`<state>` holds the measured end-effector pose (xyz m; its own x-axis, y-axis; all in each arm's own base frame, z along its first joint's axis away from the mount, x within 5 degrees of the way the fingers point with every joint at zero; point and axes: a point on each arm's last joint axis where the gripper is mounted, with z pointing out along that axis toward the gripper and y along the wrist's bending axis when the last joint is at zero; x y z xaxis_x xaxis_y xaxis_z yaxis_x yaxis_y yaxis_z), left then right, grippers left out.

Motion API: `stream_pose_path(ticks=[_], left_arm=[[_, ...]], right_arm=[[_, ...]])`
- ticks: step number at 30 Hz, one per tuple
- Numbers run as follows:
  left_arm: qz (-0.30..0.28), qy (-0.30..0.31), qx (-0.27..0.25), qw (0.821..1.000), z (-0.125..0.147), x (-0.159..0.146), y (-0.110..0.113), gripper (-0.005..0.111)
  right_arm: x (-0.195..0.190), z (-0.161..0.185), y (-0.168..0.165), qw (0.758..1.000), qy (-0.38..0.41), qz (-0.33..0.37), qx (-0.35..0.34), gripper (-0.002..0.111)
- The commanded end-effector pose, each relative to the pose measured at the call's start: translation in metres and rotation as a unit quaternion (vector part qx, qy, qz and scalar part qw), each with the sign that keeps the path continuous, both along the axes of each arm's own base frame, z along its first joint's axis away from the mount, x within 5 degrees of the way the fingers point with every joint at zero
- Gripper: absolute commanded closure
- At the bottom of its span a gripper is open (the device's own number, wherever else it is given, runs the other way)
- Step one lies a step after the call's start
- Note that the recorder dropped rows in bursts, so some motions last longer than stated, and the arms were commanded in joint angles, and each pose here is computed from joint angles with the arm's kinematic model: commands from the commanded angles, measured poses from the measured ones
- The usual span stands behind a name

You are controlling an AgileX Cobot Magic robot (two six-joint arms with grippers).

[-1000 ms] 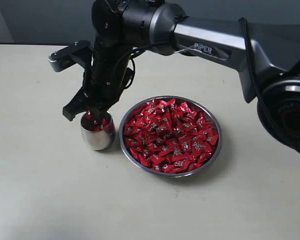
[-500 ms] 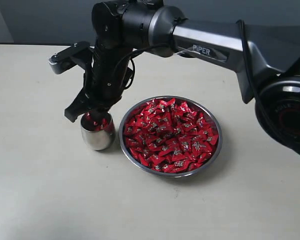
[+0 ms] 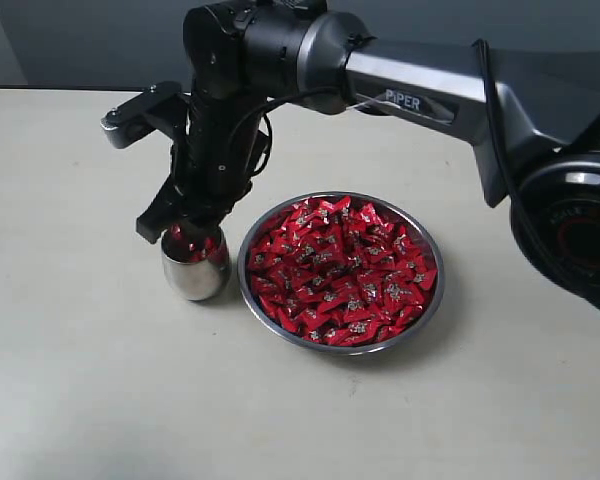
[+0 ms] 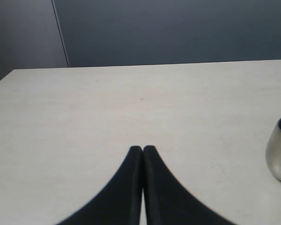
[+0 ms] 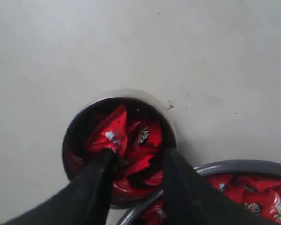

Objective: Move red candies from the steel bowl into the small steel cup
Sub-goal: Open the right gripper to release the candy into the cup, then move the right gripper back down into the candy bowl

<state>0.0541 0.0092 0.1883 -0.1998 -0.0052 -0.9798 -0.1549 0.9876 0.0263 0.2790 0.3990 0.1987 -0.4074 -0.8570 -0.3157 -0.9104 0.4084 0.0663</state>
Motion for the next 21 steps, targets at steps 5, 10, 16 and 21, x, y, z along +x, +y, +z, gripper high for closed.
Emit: stream_pose_path(ticks=[5, 10, 16, 21], left_arm=[[-0.001, -0.001, 0.0, 1.0, -0.001, 0.0, 0.0, 0.106], [-0.001, -0.001, 0.0, 1.0, -0.001, 0.0, 0.0, 0.106], [-0.001, -0.001, 0.0, 1.0, -0.001, 0.0, 0.0, 0.106], [-0.001, -0.001, 0.0, 1.0, -0.001, 0.0, 0.0, 0.106]], right_arm=[[0.003, 0.003, -0.001, 1.0, -0.022, 0.001, 0.001, 0.073], [0.004, 0.005, -0.001, 1.0, -0.03, 0.002, -0.001, 0.073], [0.013, 0.016, -0.006, 0.997, -0.075, -0.032, -0.009, 0.096], [0.025, 0.03, -0.017, 0.993, -0.079, -0.083, 0.017, 0.108]])
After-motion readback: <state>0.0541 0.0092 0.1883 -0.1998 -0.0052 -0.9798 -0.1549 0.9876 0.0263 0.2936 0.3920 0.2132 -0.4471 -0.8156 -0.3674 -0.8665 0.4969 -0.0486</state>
